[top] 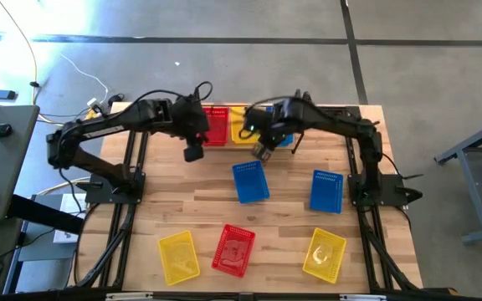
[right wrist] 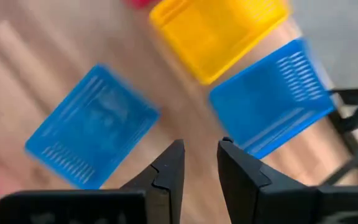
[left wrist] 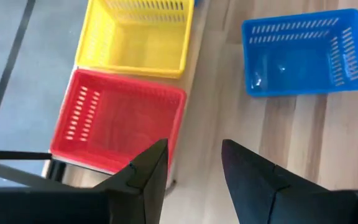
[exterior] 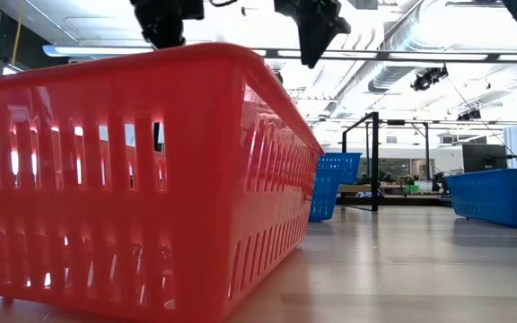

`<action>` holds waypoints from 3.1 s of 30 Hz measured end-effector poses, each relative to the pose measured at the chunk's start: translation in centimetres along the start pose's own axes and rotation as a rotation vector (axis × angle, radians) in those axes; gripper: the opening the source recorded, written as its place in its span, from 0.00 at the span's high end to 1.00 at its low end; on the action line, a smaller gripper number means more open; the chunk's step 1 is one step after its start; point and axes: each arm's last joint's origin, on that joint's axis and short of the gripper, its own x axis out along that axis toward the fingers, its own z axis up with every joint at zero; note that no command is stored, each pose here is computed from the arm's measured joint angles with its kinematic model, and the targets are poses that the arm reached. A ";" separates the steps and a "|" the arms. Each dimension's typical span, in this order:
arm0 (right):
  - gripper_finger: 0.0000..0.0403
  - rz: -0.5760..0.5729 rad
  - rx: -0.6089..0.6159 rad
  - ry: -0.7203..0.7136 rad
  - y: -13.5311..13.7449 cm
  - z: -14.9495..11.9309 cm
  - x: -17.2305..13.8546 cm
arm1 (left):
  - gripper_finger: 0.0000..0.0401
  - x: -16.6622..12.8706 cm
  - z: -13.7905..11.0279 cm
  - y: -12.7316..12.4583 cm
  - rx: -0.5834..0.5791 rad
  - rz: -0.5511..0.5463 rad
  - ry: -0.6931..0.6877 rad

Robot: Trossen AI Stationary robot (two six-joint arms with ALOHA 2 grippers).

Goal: Stack baskets on shelf by color
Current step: Stack the right yellow bin on top of the yellow bin

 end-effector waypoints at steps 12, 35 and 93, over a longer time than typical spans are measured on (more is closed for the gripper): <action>0.79 0.125 -0.140 0.196 7.6 -5.3 1.4 | 0.64 -0.9 -2.5 -0.5 -0.073 -0.025 -0.011; 0.79 0.317 -0.080 0.275 12.7 -23.5 -1.2 | 0.64 -1.6 -2.7 -0.6 -0.072 -0.033 -0.031; 0.96 0.368 -0.113 0.330 20.6 -36.5 6.2 | 0.64 -1.5 -2.6 -0.7 -0.149 -0.057 -0.033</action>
